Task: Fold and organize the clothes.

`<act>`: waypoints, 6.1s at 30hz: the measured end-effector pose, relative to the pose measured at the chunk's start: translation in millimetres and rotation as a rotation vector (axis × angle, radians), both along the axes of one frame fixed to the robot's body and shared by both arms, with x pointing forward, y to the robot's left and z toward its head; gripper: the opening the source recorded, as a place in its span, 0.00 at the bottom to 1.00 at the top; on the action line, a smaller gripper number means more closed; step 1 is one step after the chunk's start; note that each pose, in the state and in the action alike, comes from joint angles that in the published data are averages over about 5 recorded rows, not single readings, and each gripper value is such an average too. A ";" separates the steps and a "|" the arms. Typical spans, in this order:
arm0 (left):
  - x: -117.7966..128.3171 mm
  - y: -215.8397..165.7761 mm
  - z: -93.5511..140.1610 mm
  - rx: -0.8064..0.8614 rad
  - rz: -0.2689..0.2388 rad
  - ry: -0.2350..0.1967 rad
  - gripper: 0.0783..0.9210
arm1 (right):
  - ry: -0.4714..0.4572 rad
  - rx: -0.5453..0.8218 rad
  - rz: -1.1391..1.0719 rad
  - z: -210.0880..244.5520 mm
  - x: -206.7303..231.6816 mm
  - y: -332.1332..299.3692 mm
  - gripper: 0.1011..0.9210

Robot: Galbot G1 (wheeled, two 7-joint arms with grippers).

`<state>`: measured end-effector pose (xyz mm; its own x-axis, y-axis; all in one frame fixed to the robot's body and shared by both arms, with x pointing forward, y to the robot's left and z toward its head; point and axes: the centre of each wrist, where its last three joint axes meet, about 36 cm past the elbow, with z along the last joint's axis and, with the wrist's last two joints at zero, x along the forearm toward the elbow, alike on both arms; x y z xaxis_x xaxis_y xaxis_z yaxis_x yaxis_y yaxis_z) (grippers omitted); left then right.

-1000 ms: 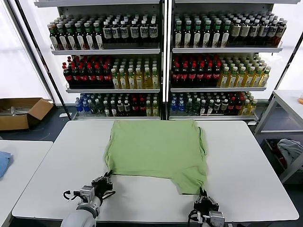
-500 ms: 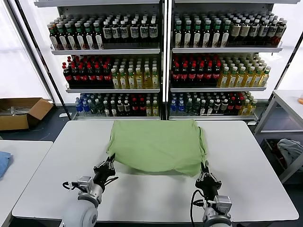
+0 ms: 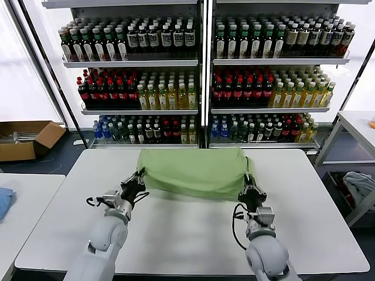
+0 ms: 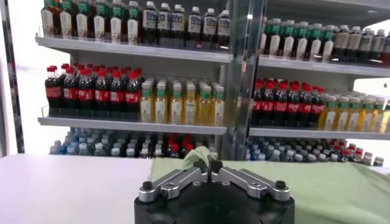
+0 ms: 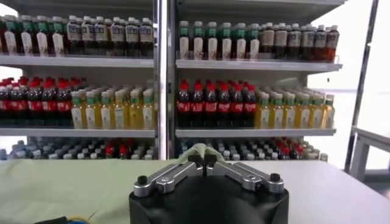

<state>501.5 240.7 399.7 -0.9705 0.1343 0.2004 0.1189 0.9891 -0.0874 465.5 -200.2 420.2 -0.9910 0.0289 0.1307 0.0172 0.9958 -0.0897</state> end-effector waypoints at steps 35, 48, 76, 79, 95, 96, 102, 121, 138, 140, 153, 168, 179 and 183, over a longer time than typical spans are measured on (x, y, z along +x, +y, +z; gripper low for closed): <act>47.8 10.3 1.0 0.119 0.052 0.128 0.73 | 0.105 0.204 -0.076 -2.7 68.2 21.2 0.84; 10.8 1.7 -7.5 0.149 0.030 0.166 0.88 | 0.151 0.135 -0.141 -5.4 15.7 2.5 0.88; 10.2 4.9 -23.9 0.185 0.028 0.246 0.87 | 0.301 0.063 -0.180 -37.0 -4.9 -2.6 0.78; 10.6 5.6 -24.4 0.187 0.029 0.249 0.81 | 0.313 0.060 -0.177 -40.3 -5.7 -1.4 0.67; 10.3 19.1 -32.9 0.177 0.044 0.286 0.26 | 0.340 0.059 -0.169 -51.3 -14.1 -2.0 0.13; 9.2 19.2 -33.9 0.176 0.042 0.288 0.22 | 0.340 0.058 -0.168 -51.6 -15.2 -2.1 0.09; 0.8 21.9 -38.2 0.177 0.037 0.294 0.04 | 0.337 0.044 -0.155 -51.2 -24.6 -0.4 0.02; -105.2 12.1 -10.9 0.224 -0.011 0.216 0.01 | 0.267 0.018 -0.141 -0.6 -129.8 13.3 0.02; -240.3 -8.3 6.3 0.227 -0.065 0.283 0.04 | 0.408 -0.060 -0.174 4.9 -230.4 8.9 0.26; -249.1 -11.0 6.9 0.219 -0.063 0.296 0.09 | 0.415 -0.062 -0.174 7.2 -237.2 7.9 0.33; -259.3 -22.1 55.7 0.151 -0.030 0.183 0.54 | 0.249 0.005 -0.224 61.8 -228.6 -13.1 0.78; -143.7 0.7 70.5 0.126 -0.077 0.044 0.88 | 0.116 0.005 0.014 75.2 -94.6 -58.5 0.88; -38.5 6.5 55.1 0.153 -0.105 0.108 0.88 | 0.194 -0.037 0.089 60.5 28.8 -65.2 0.88; -11.7 9.2 47.8 0.169 -0.104 0.142 0.88 | 0.218 -0.036 0.085 54.1 66.6 -61.9 0.88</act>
